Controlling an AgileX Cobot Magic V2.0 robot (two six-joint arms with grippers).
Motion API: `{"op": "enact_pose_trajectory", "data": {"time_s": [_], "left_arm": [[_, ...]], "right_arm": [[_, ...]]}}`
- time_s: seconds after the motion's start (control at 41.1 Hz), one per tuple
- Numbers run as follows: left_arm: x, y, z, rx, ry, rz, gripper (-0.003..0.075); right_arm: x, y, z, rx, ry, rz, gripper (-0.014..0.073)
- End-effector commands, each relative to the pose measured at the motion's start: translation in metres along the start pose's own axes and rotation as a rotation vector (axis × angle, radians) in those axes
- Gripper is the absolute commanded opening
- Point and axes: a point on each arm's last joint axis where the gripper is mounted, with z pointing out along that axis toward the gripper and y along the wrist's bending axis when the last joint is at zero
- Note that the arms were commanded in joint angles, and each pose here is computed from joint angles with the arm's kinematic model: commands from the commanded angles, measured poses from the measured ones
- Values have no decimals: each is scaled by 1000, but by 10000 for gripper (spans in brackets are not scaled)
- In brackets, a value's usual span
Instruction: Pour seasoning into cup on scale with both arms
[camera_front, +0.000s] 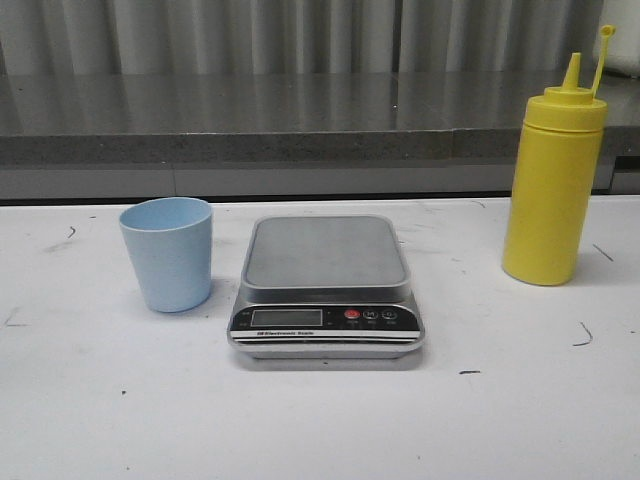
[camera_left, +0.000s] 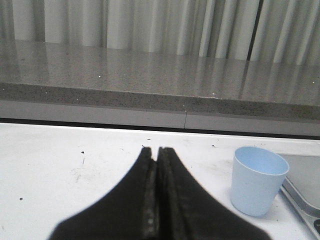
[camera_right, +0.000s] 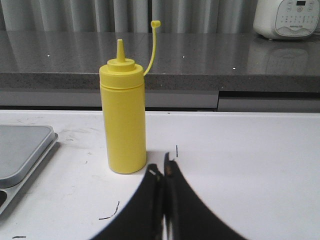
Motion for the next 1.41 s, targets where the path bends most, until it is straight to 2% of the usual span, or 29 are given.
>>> {"op": "enact_pose_trajectory", "data": {"time_s": [0.0, 1.386], "left_arm": [[0, 0, -1, 7, -74, -3, -20], [-1, 0, -1, 8, -77, -3, -20]], "right_arm": [[-11, 0, -2, 0, -108, -4, -66], [-14, 0, -2, 0, -139, -4, -66]]}}
